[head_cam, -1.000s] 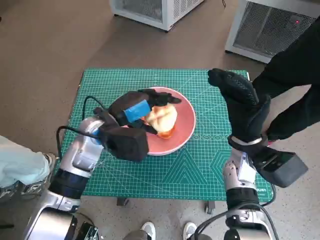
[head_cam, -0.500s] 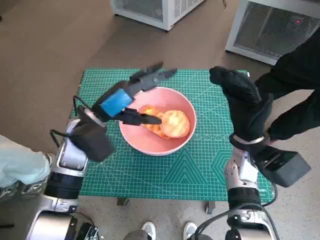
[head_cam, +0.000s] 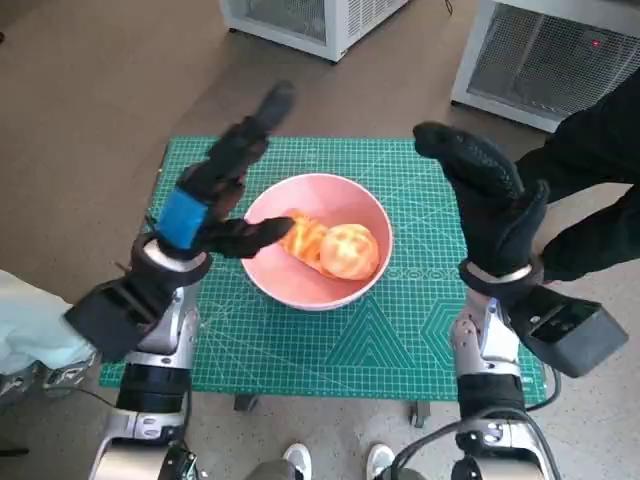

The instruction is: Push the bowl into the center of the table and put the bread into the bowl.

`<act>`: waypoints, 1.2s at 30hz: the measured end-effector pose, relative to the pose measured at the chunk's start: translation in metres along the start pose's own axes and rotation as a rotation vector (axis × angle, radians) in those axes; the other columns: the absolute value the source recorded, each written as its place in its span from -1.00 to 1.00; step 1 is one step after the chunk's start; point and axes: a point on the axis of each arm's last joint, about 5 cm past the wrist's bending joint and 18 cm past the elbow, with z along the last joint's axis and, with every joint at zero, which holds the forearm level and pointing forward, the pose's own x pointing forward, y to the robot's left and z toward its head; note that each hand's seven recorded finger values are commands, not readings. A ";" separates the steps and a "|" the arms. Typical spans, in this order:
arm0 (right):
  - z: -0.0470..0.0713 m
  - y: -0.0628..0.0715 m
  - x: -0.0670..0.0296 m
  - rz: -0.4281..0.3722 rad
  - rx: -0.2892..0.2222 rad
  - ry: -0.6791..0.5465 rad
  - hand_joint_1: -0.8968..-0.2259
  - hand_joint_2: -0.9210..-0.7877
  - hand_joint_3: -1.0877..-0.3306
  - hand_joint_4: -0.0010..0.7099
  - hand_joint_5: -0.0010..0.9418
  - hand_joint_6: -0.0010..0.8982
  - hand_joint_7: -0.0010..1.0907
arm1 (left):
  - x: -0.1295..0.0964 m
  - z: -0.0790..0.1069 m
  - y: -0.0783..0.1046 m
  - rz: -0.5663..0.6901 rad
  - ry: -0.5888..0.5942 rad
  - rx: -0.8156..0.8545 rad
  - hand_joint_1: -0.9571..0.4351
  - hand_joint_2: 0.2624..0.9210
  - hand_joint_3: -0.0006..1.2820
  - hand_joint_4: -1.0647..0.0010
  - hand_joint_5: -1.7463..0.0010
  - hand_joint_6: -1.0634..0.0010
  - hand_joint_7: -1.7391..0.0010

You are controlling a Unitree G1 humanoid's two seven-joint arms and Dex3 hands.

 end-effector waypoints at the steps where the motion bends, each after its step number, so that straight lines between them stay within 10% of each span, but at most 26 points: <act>1: 0.001 0.000 0.0006 0.004 -0.004 -0.002 -0.59 -1.00 -0.26 -0.39 -0.99 -0.87 -0.03 | -0.002 -0.001 0.000 0.007 -0.006 -0.020 -0.65 1.00 -0.42 0.86 0.97 0.54 0.99; 36: 0.014 0.000 0.0184 0.053 -0.089 -0.056 -0.54 -1.00 -0.25 -0.43 -1.00 -0.90 0.03 | -0.024 -0.010 0.002 0.063 -0.070 -0.108 -0.67 1.00 -0.49 0.85 0.99 0.54 1.00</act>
